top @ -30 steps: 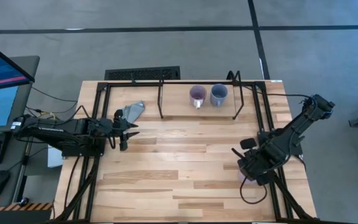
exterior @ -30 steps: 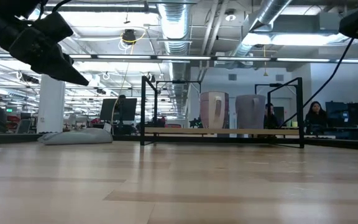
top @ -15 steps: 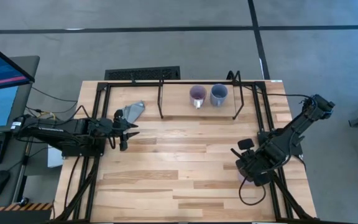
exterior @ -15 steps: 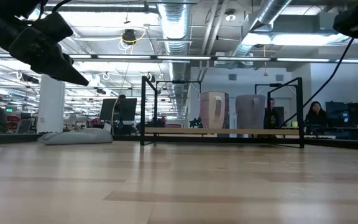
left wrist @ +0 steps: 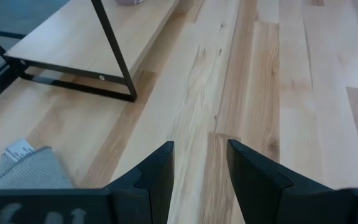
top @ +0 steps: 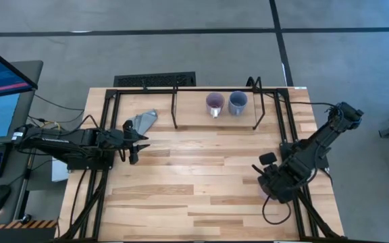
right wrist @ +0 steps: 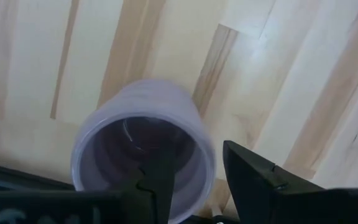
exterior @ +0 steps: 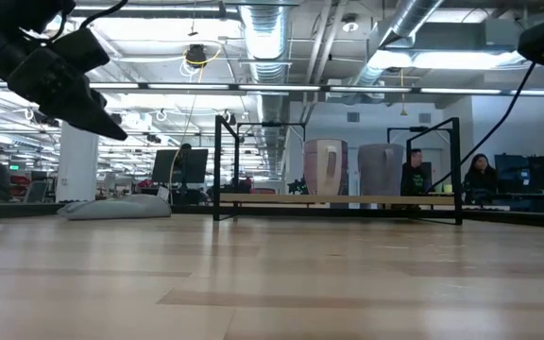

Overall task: Stack small to large cups/mugs on shelf
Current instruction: Put the purple cup on the shelf

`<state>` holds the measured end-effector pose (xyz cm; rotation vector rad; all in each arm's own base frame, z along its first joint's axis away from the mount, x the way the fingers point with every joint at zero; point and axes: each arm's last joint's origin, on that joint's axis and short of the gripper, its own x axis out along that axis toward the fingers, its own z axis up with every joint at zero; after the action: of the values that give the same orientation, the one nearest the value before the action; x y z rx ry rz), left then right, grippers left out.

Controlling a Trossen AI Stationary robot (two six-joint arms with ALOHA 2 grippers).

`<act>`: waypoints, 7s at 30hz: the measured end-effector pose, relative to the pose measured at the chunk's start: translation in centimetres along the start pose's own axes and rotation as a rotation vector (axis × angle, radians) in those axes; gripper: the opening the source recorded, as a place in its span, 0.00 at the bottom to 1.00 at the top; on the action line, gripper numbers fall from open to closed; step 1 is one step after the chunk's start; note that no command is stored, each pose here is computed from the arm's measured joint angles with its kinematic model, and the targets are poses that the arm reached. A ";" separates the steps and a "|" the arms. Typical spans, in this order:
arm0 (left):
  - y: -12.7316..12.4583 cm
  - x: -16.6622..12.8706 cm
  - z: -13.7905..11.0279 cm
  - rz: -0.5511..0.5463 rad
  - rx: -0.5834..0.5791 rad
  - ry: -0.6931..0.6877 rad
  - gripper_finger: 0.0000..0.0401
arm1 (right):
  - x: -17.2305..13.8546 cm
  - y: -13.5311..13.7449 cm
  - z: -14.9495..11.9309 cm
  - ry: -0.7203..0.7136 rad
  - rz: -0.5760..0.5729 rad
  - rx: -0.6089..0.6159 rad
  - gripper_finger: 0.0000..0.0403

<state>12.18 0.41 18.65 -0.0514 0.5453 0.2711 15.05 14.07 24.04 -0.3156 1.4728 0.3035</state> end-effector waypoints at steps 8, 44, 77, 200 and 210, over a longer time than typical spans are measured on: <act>0.0 0.0 0.1 -0.001 -0.002 -0.007 0.35 | 0.0 0.4 -0.2 0.005 -0.007 -0.024 0.39; 0.0 0.0 0.1 0.000 -0.002 -0.006 0.35 | 3.3 -0.8 -0.4 -0.012 -0.038 0.102 0.39; 0.0 0.0 0.0 0.000 -0.004 -0.005 0.35 | 3.1 -7.1 3.2 -0.286 -0.028 0.525 0.08; 0.1 0.0 -0.1 0.028 0.173 0.010 0.35 | -8.7 -39.3 11.4 -0.498 -0.439 0.770 0.08; 0.1 0.0 -0.1 0.028 0.173 0.010 0.35 | -8.5 -39.6 11.2 -0.498 -0.443 0.769 0.08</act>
<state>12.09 0.49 18.57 0.1229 0.5784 0.2498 40.04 -18.12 34.23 0.0654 0.9005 -0.5101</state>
